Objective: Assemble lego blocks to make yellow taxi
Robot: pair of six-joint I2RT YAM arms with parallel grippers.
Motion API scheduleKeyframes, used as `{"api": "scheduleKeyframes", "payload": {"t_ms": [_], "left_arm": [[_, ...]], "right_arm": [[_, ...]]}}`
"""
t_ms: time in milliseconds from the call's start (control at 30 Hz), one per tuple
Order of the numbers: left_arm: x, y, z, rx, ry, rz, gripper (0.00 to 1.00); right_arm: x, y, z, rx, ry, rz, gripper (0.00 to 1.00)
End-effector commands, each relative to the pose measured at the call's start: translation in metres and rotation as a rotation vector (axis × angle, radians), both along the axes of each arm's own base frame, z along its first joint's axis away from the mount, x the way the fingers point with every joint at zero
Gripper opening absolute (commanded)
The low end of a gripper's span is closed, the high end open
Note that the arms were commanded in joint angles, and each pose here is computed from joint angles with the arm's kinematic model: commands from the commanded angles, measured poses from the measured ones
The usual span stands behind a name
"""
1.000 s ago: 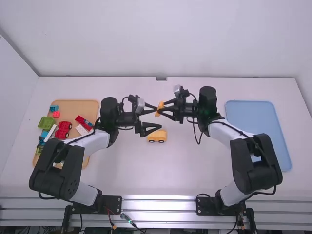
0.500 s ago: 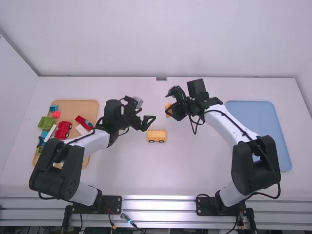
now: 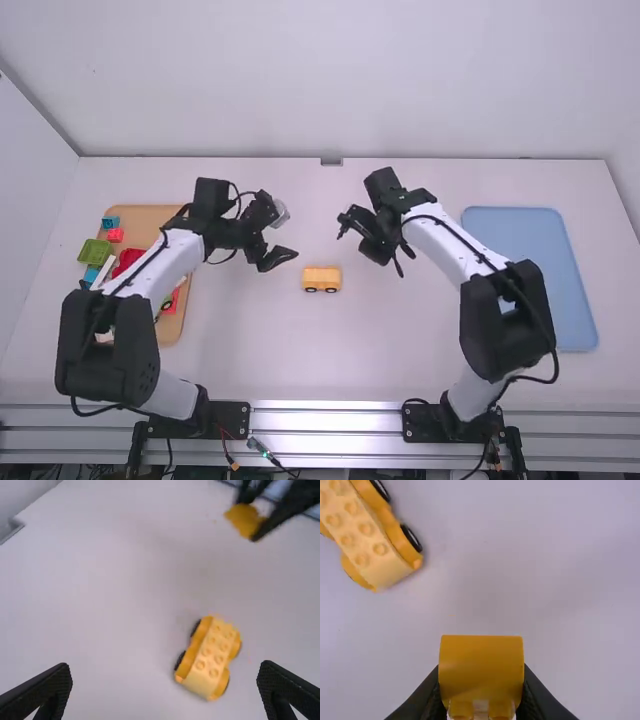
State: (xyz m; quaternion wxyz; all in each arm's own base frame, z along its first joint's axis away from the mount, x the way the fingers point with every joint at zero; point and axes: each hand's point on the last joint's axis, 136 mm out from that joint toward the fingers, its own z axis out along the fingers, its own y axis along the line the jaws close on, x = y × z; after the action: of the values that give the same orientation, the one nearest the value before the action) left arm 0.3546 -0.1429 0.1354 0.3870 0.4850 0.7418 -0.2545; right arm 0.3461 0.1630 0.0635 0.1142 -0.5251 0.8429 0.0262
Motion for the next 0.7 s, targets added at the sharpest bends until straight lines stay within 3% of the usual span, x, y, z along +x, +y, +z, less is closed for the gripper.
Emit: {"api": "scheduleKeyframes", "payload": {"t_ms": [0, 200, 667], "left_arm": [[-0.016, 0.0, 0.025, -0.047, -0.284, -0.254, 0.99], [-0.039, 0.046, 0.029, -0.122, -0.345, -0.252, 0.99], [-0.037, 0.098, -0.008, -0.109, -0.28, -0.03, 0.99]], "right_arm": [[-0.003, 0.004, -0.014, -0.025, 0.024, 0.094, 0.0], [-0.005, 0.036, -0.02, -0.028, -0.028, 0.268, 0.0], [-0.013, 0.125, 0.006, 0.034, -0.219, 0.577, 0.0]]}}
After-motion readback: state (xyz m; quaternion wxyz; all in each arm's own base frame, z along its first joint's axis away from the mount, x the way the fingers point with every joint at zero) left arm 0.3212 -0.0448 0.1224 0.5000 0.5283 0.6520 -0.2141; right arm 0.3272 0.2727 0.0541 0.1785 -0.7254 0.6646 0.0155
